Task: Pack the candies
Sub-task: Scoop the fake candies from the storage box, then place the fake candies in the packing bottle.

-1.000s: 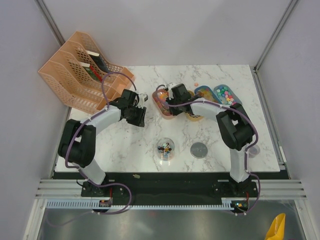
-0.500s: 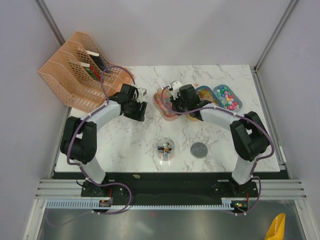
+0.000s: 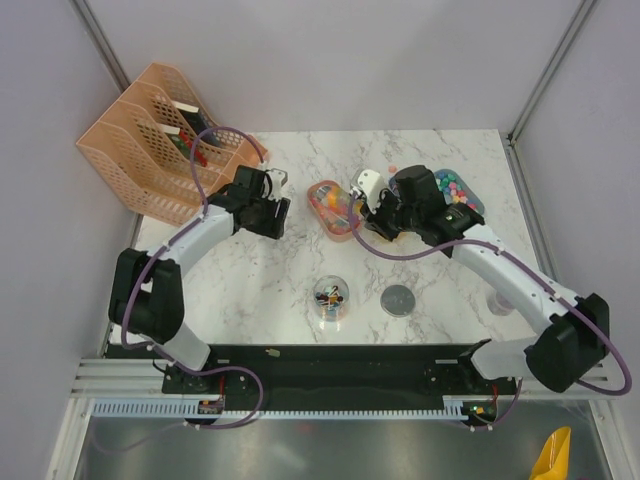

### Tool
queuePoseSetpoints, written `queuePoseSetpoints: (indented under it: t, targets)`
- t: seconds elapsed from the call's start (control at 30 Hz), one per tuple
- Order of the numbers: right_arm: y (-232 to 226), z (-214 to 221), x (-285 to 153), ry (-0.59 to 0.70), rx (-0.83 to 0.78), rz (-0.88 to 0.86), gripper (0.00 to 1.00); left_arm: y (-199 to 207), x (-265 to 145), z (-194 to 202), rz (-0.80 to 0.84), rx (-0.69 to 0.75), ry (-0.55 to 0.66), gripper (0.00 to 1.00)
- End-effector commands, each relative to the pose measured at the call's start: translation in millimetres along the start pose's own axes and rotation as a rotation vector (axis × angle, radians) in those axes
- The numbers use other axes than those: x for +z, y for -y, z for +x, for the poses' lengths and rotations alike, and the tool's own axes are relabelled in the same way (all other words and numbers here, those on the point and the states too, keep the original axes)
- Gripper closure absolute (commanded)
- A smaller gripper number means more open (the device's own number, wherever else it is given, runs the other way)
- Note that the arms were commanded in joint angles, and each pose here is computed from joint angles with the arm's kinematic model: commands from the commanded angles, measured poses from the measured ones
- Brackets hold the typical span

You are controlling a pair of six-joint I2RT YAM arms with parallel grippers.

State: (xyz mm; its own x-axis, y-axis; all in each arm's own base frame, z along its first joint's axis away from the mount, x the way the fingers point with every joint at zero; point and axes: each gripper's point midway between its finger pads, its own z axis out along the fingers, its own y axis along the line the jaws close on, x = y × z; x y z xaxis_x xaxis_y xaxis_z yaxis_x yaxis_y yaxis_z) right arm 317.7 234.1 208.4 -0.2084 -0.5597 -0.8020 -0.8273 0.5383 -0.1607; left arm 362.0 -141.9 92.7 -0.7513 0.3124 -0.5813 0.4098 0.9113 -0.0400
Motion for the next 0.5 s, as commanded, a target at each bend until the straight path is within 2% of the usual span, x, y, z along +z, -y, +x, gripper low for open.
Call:
queuePoseSetpoints:
  t: [0.0,0.2,0.47]
  targets:
    - [-27.9,39.1,-29.6,-0.123,-0.149,-0.132,1.00,-0.4,-18.1,-8.0,-0.013,0.003,0.060,0.32]
    - [-53.7,73.1,-48.3,-0.245,-0.284,-0.233,1.00,4.9,-28.3,-0.7,0.011,0.000,0.079,0.34]
    - [-72.8,72.6,-53.4,-0.342,-0.474,-0.287,1.00,3.9,-35.2,-6.4,0.004,0.000,0.122,0.34]
